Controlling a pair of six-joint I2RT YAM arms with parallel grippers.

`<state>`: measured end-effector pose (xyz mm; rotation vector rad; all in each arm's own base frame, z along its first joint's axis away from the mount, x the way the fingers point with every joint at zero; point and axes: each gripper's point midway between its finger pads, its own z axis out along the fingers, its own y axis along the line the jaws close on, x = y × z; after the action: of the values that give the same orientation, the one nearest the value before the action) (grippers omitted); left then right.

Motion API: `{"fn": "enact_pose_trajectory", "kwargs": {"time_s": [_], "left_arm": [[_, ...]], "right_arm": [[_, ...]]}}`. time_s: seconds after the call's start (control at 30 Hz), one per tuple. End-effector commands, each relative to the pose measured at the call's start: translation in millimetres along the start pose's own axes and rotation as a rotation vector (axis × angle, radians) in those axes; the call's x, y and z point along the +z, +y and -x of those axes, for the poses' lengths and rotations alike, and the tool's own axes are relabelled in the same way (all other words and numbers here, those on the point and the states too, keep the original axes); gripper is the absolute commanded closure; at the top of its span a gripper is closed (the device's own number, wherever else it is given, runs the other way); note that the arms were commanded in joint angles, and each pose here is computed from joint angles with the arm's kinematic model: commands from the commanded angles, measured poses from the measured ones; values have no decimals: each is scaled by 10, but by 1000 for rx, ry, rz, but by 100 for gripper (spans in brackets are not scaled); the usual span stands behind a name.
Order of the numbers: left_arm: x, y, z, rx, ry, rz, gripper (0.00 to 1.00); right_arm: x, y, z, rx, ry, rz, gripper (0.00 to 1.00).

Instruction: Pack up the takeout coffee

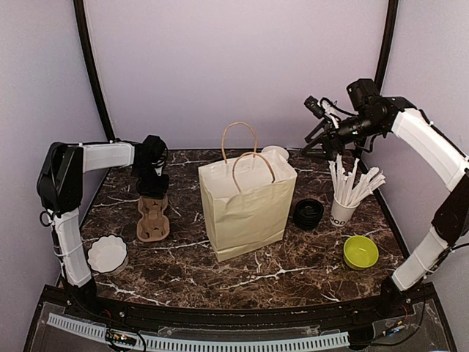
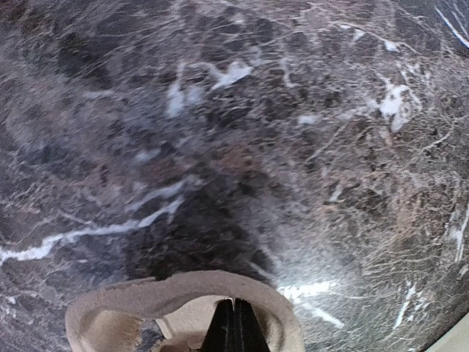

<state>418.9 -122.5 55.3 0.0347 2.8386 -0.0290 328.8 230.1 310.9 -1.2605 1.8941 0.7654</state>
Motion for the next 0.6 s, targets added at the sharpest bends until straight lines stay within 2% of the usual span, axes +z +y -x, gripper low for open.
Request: {"fn": "enact_pose_trajectory", "kwargs": {"time_s": [0.0,0.2,0.33,0.4,0.47,0.57], "left_arm": [[-23,-396,165,55,-37,-191,98],[-154,-847,152,184,-45,-327,94],[-322,-804,101,212,-37,-293,89],[-461,-708,58,235,-40,-253,85],[-592,-593,-11,297,-44,-208,72],[-694,-402,-172,393,-29,-138,63]], "right_arm": [[-9,12,2,-20,5,-15,21],[25,-30,9,-10,12,-11,22],[36,-24,24,-5,12,-1,21],[38,-21,23,-6,12,-1,22],[26,-9,26,-7,11,-1,21],[22,4,33,-12,8,0,22]]}}
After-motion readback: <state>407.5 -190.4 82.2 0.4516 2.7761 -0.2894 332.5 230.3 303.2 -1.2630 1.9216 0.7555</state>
